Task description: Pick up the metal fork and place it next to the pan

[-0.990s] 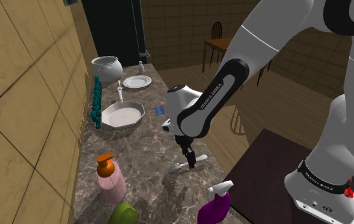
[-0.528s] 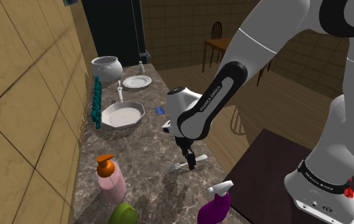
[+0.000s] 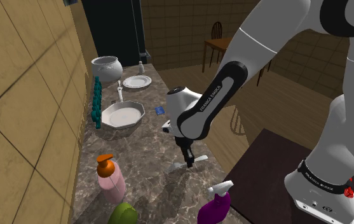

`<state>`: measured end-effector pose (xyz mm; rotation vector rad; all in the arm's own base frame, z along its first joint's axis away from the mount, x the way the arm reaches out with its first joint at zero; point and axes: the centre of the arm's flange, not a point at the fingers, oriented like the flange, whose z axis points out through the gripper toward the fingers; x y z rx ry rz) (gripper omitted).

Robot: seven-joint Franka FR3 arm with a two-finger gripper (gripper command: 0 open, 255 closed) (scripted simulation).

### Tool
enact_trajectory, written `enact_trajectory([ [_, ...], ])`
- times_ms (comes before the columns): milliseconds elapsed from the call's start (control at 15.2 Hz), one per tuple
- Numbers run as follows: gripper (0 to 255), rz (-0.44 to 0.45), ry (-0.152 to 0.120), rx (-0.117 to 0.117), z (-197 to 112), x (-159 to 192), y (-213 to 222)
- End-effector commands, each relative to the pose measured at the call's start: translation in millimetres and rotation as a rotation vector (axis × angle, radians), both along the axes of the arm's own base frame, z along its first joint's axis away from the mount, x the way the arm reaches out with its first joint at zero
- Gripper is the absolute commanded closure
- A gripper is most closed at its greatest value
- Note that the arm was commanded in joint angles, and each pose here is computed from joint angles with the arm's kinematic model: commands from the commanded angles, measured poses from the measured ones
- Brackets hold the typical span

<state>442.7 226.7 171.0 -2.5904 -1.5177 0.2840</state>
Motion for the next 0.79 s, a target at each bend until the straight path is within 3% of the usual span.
enact_trajectory([
  [0,255,-0.002,0.001,-0.001,-1.3,0.0,-0.7],
  [726,255,-0.002,0.001,-0.001,46.2,-0.1,-1.0],
])
